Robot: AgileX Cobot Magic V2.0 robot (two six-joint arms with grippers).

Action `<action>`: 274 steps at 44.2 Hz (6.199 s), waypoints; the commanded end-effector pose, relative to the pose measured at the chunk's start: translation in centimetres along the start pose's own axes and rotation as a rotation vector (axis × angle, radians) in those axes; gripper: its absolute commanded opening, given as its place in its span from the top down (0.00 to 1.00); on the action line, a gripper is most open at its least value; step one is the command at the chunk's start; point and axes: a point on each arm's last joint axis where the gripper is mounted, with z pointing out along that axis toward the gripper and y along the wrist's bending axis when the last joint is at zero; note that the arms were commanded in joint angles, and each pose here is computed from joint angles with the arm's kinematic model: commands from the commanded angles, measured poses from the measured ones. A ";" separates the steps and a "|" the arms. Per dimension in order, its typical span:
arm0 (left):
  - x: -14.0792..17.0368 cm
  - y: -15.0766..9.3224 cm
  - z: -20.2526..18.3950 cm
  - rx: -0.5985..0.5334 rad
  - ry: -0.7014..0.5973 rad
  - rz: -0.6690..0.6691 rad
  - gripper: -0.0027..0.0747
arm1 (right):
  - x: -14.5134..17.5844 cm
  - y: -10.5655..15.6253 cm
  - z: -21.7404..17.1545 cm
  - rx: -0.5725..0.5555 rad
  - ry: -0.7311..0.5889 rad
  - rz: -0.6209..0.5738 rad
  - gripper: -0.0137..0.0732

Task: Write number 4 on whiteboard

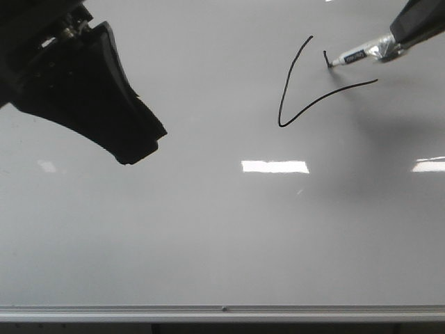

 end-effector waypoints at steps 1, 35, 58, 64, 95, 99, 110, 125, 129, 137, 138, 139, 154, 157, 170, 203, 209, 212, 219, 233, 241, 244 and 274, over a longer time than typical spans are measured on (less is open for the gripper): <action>-1.3 0.0 -1.5 -0.043 -0.091 -0.010 0.99 | 1.2 -0.3 0.1 0.039 0.023 0.015 0.91; -2.6 0.9 -2.3 -0.126 -0.181 0.005 0.21 | 1.2 14.3 -5.5 -0.454 0.009 -0.419 0.91; -2.7 0.5 -2.3 -0.088 -0.193 -0.022 0.63 | 1.6 18.0 -4.9 -0.564 -0.008 -0.464 0.91; -2.7 0.5 -2.2 -0.086 -0.192 -0.022 0.83 | 1.5 18.0 -4.9 -0.565 -0.018 -0.453 0.91; -1.0 3.4 -3.1 -0.258 -0.128 -0.112 0.99 | 0.4 14.0 -9.2 -0.394 -0.220 -0.333 0.33; 0.2 4.9 -4.4 -0.354 -0.147 -0.212 0.99 | 1.4 12.0 -10.5 -0.307 -0.262 -0.275 0.33; 6.8 7.8 -9.6 -0.687 -0.202 -0.647 0.99 | 6.4 8.1 -13.0 -0.059 -0.362 -0.148 0.58; 16.6 11.3 -11.0 -0.866 -0.039 -1.078 0.99 | 8.5 8.4 -14.5 -0.034 -0.438 -0.128 0.92; 17.4 12.5 -10.0 -0.864 -0.055 -1.107 0.99 | 8.6 8.4 -14.5 -0.038 -0.432 -0.129 0.92; 17.4 14.9 -8.0 -0.886 -0.182 -1.141 0.99 | 8.7 8.5 -14.4 -0.050 -0.418 -0.132 0.92; 17.4 15.2 -7.8 -0.892 -0.187 -1.138 0.99 | 8.7 8.5 -14.4 -0.050 -0.418 -0.132 0.92; 17.4 15.3 -7.6 -0.894 -0.191 -1.133 0.99 | 8.7 8.5 -14.4 -0.050 -0.418 -0.132 0.92; 17.0 17.6 -4.1 -0.825 -0.152 -1.109 0.99 | 8.7 8.5 -14.4 -0.053 -0.414 -0.133 0.92; 17.1 17.8 -3.8 -0.819 -0.143 -1.114 0.95 | 8.8 8.6 -14.4 -0.056 -0.411 -0.134 0.92; 17.3 17.6 -3.5 -0.798 -0.121 -1.125 0.47 | 8.8 8.6 -14.4 -0.057 -0.409 -0.134 0.92; 13.4 5.7 -12.1 -1.010 -0.432 -0.873 0.50 | 8.8 8.6 -14.4 -0.056 -0.411 -0.134 0.92; 13.2 2.4 -12.8 -1.039 -0.516 -0.809 0.68 | 8.8 8.6 -14.4 -0.056 -0.411 -0.134 0.92; 13.2 0.8 -13.1 -1.051 -0.557 -0.779 0.78 | 8.8 8.6 -14.4 -0.056 -0.411 -0.134 0.92; 13.6 -1.8 -13.6 -1.093 -0.636 -0.729 0.99 | 8.8 8.6 -14.4 -0.056 -0.411 -0.134 0.92; 13.4 -3.1 -14.5 -1.124 -0.692 -0.693 0.99 | 8.8 8.6 -14.4 -0.056 -0.411 -0.134 0.92; 13.4 -3.1 -14.5 -1.124 -0.692 -0.693 0.99 | 8.8 8.6 -14.4 -0.056 -0.411 -0.134 0.92; 13.4 -3.1 -14.5 -1.124 -0.692 -0.693 0.99 | 8.8 8.6 -14.4 -0.056 -0.411 -0.134 0.92; 18.3 -8.0 -9.8 -1.204 -0.843 -0.660 0.99 | 8.8 8.6 -14.4 -0.056 -0.411 -0.134 0.92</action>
